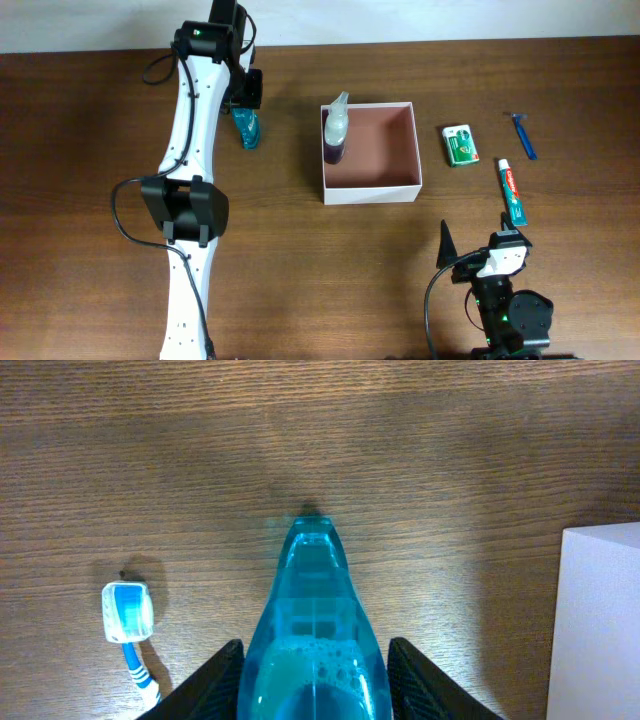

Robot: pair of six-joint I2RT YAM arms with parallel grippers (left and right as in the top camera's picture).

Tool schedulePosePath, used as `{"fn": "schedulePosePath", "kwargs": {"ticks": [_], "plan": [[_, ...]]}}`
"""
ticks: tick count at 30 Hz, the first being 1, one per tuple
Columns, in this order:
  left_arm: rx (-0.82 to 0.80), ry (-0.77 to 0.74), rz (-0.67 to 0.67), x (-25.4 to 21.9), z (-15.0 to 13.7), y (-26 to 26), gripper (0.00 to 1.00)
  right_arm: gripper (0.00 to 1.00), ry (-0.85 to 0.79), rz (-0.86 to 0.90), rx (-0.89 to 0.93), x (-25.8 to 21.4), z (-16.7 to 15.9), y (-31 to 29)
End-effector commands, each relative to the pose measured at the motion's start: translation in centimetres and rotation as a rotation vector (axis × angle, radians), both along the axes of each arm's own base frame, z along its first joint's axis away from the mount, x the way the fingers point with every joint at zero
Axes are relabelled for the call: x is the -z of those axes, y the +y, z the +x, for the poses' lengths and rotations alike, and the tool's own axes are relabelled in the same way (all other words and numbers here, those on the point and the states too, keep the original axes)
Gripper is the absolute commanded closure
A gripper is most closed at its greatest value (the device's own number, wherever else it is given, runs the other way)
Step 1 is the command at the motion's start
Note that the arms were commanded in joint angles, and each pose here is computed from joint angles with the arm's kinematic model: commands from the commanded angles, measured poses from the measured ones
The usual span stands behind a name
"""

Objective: Pack container
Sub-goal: 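Lower the left gripper and close it on the mouthwash bottle cap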

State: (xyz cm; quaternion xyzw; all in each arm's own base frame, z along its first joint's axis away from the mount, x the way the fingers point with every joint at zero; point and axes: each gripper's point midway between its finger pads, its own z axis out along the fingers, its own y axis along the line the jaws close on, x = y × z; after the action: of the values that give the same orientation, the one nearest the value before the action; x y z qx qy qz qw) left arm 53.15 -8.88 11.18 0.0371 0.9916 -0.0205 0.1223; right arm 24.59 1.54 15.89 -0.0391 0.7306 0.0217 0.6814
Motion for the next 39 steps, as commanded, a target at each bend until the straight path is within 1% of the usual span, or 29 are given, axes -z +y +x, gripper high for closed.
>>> {"fn": "schedulePosePath", "kwargs": {"ticks": [1, 7, 9, 13, 17, 22, 27, 31, 35, 39], "plan": [[0.010, 0.003, 0.014, 0.3, 0.1, 0.3, 0.59, 0.01, 0.000, 0.000, -0.001, 0.1, 0.0, 0.1], [0.009, 0.010, 0.015, 0.3, -0.1, 0.3, 0.62, 0.01, 0.000, 0.000, -0.001, 0.1, 0.0, 0.1], [0.010, 0.011, 0.015, 0.2, -0.2, 0.3, 0.67, 0.01, 0.000, 0.000, -0.001, 0.1, 0.0, 0.1], [0.009, 0.000, 0.013, -0.4, -0.2, 0.3, 0.67, 0.01, 0.000, 0.000, -0.001, 0.1, 0.0, 0.1], [0.009, -0.035, 0.007, -2.0, -0.1, 0.3, 0.67, 0.01, -0.001, 0.000, -0.001, 0.1, 0.0, 0.1], [0.009, -0.092, -0.003, -4.6, 0.0, 0.2, 0.70, 0.01, 0.000, 0.000, -0.001, 0.1, 0.0, 0.1], [-0.029, -0.170, -0.032, -8.1, 0.0, 0.2, 0.70, 0.01, -0.001, 0.000, -0.001, 0.1, 0.0, 0.1], [-0.023, -0.274, -0.053, -12.1, 0.0, -0.3, 0.73, 0.01, 0.000, 0.000, -0.001, 0.1, 0.0, 0.1], [-0.018, -0.398, -0.093, -16.8, -0.3, -1.8, 0.73, 0.01, 0.000, 0.000, -0.001, 0.1, 0.0, 0.1], [0.014, -0.530, -0.150, -21.9, -1.3, -4.6, 0.73, 0.01, 0.000, 0.000, -0.001, 0.1, 0.0, 0.1]]}}
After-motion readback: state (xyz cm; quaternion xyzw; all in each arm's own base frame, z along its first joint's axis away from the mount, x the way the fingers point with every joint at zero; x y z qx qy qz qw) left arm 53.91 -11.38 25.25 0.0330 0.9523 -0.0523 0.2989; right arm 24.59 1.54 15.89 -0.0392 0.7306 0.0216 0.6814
